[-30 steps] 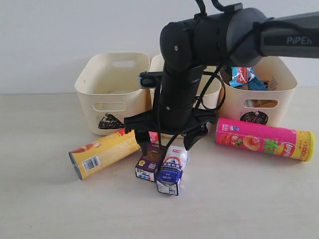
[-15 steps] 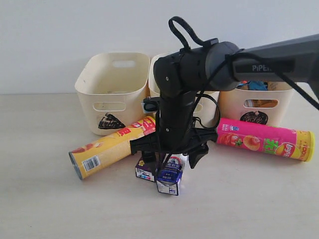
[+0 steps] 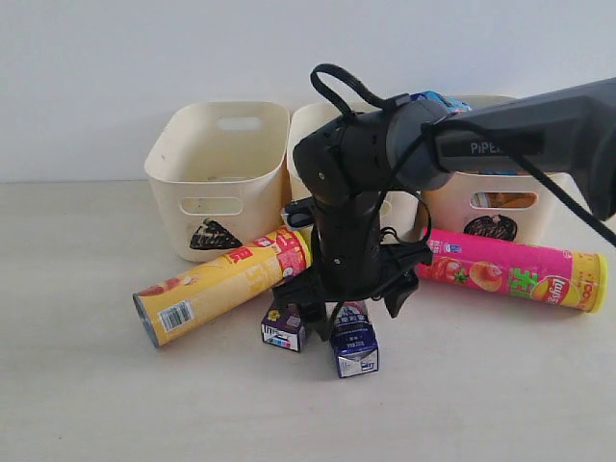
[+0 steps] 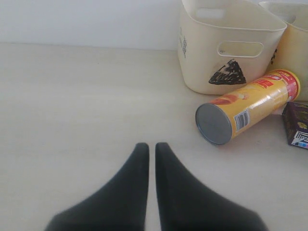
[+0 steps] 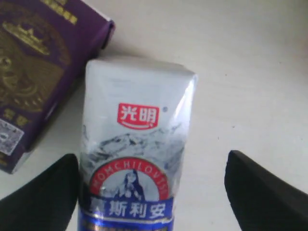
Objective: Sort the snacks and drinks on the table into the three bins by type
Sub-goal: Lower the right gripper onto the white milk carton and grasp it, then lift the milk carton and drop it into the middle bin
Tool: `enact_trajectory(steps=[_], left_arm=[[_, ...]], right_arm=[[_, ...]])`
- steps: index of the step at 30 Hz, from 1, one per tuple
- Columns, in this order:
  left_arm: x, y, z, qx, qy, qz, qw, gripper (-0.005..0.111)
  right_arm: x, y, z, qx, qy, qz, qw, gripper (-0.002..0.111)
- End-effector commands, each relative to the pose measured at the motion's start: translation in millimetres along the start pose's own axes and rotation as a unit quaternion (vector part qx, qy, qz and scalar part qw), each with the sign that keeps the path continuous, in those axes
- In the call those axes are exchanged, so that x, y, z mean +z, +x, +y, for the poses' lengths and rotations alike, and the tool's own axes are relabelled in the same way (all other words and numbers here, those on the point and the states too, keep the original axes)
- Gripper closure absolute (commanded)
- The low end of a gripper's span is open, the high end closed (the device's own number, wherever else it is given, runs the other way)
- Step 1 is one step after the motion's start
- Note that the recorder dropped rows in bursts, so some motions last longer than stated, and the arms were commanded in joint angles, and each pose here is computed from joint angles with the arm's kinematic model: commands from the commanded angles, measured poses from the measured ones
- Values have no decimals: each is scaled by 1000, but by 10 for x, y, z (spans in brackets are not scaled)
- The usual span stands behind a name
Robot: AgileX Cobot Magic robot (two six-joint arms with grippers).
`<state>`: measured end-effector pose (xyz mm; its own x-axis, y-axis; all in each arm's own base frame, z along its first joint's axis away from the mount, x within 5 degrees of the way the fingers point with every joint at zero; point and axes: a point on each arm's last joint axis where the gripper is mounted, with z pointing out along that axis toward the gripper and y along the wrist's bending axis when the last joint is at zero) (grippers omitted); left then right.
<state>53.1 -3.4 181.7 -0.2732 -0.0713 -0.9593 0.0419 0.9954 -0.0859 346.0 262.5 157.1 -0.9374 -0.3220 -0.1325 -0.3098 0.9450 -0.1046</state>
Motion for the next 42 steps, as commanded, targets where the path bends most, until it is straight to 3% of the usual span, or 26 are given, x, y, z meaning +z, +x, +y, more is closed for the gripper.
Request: enact_trajectory(steps=[1, 7, 10, 12, 15, 16, 22, 30, 34, 42], left_arm=[[2, 10, 4, -2, -2, 0, 1000, 103], [2, 10, 4, -2, -2, 0, 1000, 103], [2, 10, 4, -2, -2, 0, 1000, 103], [2, 10, 4, -2, -2, 0, 1000, 103], [2, 10, 4, -2, -2, 0, 1000, 103], [2, 10, 4, -2, -2, 0, 1000, 103], [2, 10, 4, -2, -2, 0, 1000, 103], [2, 10, 4, -2, -2, 0, 1000, 103], [2, 10, 4, -2, -2, 0, 1000, 103], [2, 10, 4, -2, -2, 0, 1000, 103]], right_arm=[[40, -27, 4, -2, 0, -11, 1000, 35], [200, -30, 31, -15, 3, -3, 1000, 36], [200, -32, 32, -18, 2, -4, 1000, 45], [200, -31, 29, -19, 3, -4, 1000, 62], [200, -11, 20, -32, 8, 8, 999, 102], [191, -4, 15, -40, 10, 11, 999, 108], [38, 35, -39, -73, 22, 24, 997, 108], [-572, 146, -169, -131, 17, 19, 991, 108], [-900, 178, -231, -145, 7, -22, 989, 108], [-1518, 140, -310, -137, -24, -188, 972, 108]])
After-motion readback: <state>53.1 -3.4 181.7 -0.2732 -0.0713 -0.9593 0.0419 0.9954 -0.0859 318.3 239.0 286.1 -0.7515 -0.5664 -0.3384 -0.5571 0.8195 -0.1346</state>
